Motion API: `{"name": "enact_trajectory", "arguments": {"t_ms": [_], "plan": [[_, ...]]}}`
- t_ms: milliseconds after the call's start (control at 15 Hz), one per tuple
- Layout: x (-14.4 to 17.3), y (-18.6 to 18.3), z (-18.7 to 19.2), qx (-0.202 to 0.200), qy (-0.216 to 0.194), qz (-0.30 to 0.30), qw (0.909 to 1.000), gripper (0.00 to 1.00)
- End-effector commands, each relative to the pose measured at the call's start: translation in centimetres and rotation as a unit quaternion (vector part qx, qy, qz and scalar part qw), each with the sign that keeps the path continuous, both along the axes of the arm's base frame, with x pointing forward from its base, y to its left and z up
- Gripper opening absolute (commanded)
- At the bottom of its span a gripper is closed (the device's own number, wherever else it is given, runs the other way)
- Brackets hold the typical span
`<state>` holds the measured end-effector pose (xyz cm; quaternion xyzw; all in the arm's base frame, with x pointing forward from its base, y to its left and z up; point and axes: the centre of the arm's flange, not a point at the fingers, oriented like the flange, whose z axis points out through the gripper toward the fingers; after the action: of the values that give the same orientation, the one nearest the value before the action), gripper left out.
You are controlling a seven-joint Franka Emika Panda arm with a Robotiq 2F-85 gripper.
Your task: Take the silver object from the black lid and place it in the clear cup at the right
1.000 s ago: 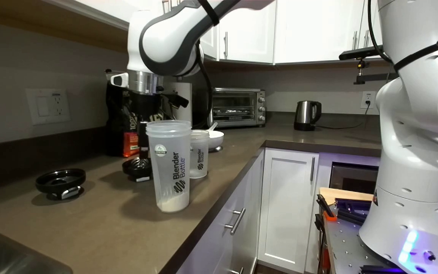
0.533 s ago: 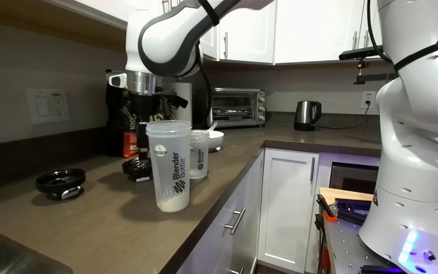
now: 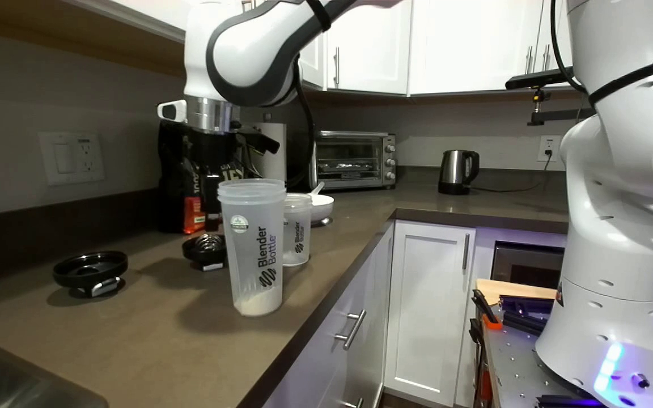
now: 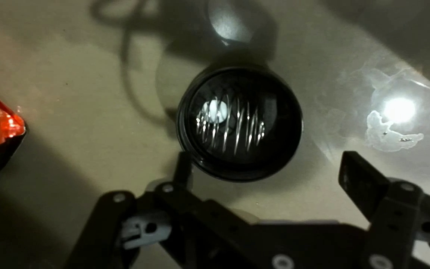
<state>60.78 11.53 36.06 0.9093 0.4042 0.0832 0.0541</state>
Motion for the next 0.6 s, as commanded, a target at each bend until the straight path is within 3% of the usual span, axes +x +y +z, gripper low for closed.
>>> {"name": "enact_trajectory", "arguments": {"t_ms": [0, 267, 533], "plan": [[0.0, -0.3, 1.3, -0.032, -0.010, 0.026, 0.9991, 1.00], [0.5, -0.5, 0.4, -0.046, -0.023, 0.047, 0.9975, 1.00], [0.9, -0.5, -0.4, -0.036, -0.037, 0.056, 0.9971, 1.00]]}}
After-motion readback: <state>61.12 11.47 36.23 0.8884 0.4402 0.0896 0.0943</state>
